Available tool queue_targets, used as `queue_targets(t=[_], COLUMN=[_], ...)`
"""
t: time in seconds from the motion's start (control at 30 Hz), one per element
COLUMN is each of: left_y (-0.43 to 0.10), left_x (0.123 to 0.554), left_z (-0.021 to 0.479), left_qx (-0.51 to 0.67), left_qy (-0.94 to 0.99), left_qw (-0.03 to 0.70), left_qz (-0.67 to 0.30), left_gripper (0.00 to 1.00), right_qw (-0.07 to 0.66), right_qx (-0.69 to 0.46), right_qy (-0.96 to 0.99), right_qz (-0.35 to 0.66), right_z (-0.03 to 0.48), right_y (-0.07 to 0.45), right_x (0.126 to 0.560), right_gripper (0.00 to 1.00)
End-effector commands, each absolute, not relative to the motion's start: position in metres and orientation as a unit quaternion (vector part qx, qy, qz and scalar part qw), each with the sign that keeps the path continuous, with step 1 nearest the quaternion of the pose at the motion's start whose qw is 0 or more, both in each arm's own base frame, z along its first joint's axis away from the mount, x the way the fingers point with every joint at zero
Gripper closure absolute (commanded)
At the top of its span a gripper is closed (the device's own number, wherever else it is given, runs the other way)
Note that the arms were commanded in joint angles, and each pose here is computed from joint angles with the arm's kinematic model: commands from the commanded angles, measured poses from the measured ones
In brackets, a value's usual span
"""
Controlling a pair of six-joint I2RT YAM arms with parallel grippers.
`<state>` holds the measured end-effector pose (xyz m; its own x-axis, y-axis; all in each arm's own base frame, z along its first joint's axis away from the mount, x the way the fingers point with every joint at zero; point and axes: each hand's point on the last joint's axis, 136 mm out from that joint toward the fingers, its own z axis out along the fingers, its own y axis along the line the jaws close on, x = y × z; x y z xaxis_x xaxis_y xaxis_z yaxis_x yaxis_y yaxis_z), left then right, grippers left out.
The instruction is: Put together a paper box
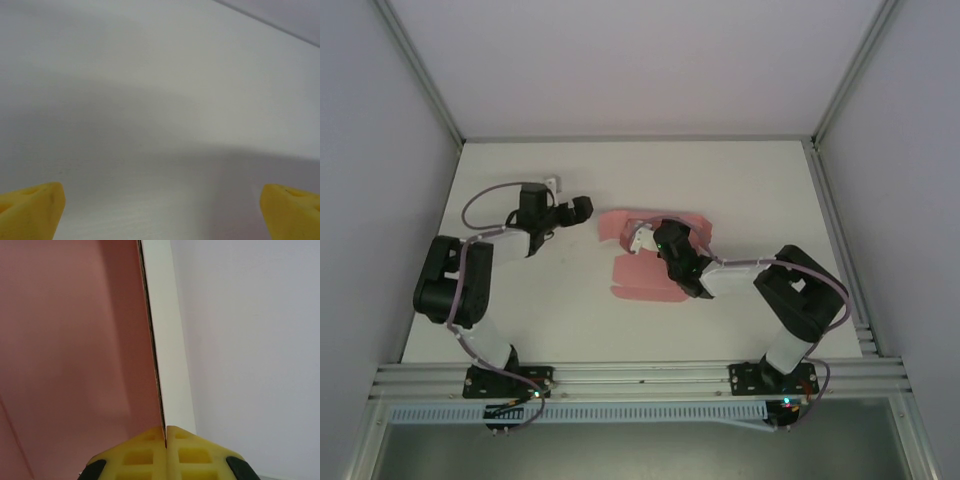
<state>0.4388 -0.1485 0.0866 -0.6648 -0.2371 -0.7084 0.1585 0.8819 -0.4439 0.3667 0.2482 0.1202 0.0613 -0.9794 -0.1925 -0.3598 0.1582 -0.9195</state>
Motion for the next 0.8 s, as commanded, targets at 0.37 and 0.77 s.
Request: queue_targets(t=[0.37,0.77], left_y=[-0.21,-0.244], left_x=[0.426,0.369], left_z=[0.081,0.094], left_qx=[0.107,0.21], left_qy=[0.865,0.828], left_qw=[0.38,0.38], left_qz=[-0.308,-0.355], left_gripper=[0.03,0.08], right_qw=[0.497,0.504], right_qx=[-0.525,-0.513], right_qy=[0.616,0.624], right_qz=[-0.312,-0.305], right_z=[0.136,0.139], right_y=[0.252,0.25], right_x=[0.371,0.37], right_gripper=[1.0,1.0])
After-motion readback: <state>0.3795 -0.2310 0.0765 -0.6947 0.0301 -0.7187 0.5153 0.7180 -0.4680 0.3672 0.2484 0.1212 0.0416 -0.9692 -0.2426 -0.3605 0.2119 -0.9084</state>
